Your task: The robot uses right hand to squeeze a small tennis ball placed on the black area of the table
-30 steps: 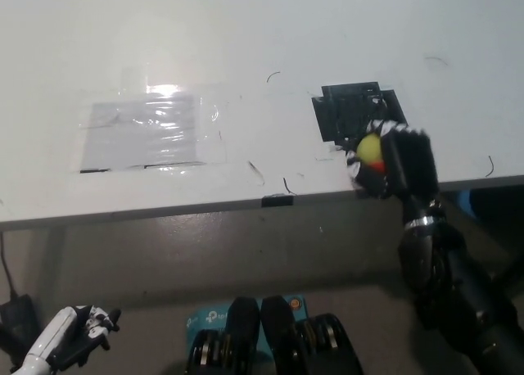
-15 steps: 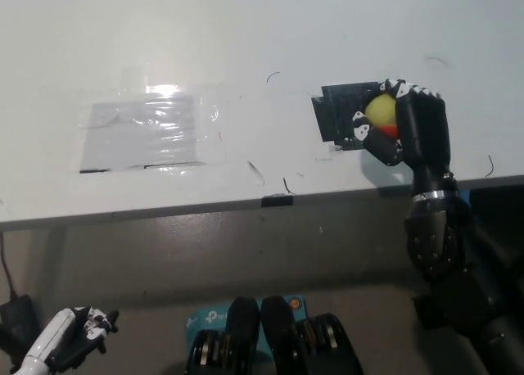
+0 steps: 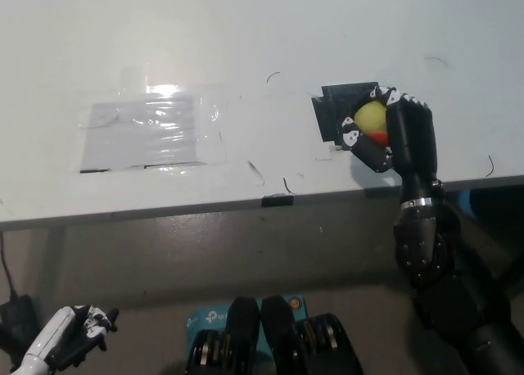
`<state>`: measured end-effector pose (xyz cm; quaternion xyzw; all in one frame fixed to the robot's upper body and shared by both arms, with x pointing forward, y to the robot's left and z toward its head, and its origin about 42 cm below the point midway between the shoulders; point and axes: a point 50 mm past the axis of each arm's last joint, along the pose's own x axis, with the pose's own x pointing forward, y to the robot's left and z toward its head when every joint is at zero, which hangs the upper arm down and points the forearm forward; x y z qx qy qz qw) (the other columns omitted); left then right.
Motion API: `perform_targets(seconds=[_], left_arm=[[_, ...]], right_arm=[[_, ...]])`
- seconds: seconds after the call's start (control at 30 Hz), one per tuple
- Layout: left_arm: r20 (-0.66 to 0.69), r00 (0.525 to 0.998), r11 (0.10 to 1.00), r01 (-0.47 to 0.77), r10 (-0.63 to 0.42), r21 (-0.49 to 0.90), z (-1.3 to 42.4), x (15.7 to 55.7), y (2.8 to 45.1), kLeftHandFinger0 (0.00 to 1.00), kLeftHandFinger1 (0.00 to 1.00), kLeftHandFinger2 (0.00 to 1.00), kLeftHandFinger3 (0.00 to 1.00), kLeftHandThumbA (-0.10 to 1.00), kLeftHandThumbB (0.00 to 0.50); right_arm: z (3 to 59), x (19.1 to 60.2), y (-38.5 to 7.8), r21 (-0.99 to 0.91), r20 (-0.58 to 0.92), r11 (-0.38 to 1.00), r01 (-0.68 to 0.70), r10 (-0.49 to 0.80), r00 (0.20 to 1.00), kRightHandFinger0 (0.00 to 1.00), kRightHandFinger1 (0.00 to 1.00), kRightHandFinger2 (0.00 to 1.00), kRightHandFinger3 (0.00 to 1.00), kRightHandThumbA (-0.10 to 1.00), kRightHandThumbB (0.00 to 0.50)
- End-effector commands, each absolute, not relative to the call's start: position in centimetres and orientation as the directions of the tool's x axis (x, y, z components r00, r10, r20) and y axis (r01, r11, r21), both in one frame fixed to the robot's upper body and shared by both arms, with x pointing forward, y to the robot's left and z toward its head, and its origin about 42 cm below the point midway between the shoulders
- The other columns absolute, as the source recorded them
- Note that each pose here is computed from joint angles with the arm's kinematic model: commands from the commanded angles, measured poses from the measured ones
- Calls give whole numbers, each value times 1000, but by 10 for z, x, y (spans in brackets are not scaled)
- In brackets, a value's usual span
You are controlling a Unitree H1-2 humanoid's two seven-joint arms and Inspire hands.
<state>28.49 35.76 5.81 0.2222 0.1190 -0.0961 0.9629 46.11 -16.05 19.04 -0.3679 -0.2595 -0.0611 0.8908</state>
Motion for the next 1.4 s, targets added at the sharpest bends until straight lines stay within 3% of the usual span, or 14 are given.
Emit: perform_targets(seconds=[0.0, 0.1, 0.2, 0.33, 0.57, 0.6, 0.77, 0.87, 0.93, 1.03, 1.1, 1.13, 1.27, 1.37], left_arm=[[-238, 962, 875, 225, -131, 429, 72, 290, 364, 95, 47, 241, 367, 653, 497], [-235, 964, 880, 218, -126, 422, 71, 289, 365, 118, 69, 258, 382, 625, 470], [-238, 963, 877, 221, -127, 427, 69, 287, 365, 104, 64, 254, 384, 649, 487], [-235, 962, 872, 234, -142, 429, 66, 284, 366, 133, 90, 268, 363, 645, 471], [-251, 959, 878, 230, -131, 419, 63, 280, 365, 134, 93, 269, 337, 641, 472], [-258, 956, 877, 239, -137, 418, 62, 278, 366, 141, 99, 273, 351, 634, 457], [-265, 955, 878, 239, -134, 416, 60, 277, 366, 170, 102, 257, 334, 640, 474], [-260, 956, 873, 241, -137, 423, 59, 276, 367, 157, 87, 258, 334, 650, 472], [-283, 951, 868, 242, -124, 434, 60, 274, 365, 168, 100, 292, 368, 656, 474], [-270, 954, 870, 243, -133, 428, 59, 275, 365, 132, 89, 294, 391, 646, 459], [-271, 953, 872, 243, -134, 426, 59, 274, 365, 125, 89, 295, 397, 645, 459], [-265, 954, 877, 243, -139, 414, 58, 273, 365, 102, 86, 308, 389, 634, 454], [-270, 953, 876, 245, -138, 416, 58, 273, 365, 104, 90, 297, 392, 655, 467], [-272, 952, 872, 247, -138, 423, 58, 273, 364, 110, 79, 271, 378, 666, 487]], right_arm=[[203, 463, -160, -558, 580, 757, 340, 63, 812, 0, 0, 345, 196, -100, 276], [199, 463, -158, -557, 577, 759, 337, 62, 814, 0, 0, 335, 206, -100, 270], [193, 461, -159, -551, 576, 765, 334, 59, 816, 0, 0, 335, 211, -100, 260], [185, 457, -162, -569, 548, 755, 325, 54, 835, 0, 4, 343, 211, -100, 261], [191, 464, -164, -619, 544, 727, 297, 124, 830, 0, 14, 389, 276, -100, 239], [197, 467, -166, -668, 504, 702, 245, 186, 843, 0, 27, 426, 310, -100, 190], [203, 475, -170, -752, 445, 630, 196, 265, 855, 0, 71, 458, 336, -100, 182], [207, 481, -175, -800, 412, 571, 185, 300, 860, 0, 110, 480, 352, -100, 150], [207, 487, -179, -820, 407, 538, 195, 309, 860, 0, 135, 516, 369, -100, 163], [209, 494, -181, -844, 400, 495, 207, 322, 858, 0, 176, 603, 397, -100, 110], [209, 495, -181, -847, 400, 489, 210, 323, 858, 0, 181, 612, 402, -100, 103], [212, 501, -182, -874, 373, 442, 202, 344, 862, 0, 265, 724, 467, -100, 57], [217, 513, -181, -914, 329, 352, 203, 349, 877, 0, 401, 848, 593, -100, 0], [216, 517, -183, -926, 298, 330, 183, 340, 892, 0, 438, 764, 551, -100, 0]])
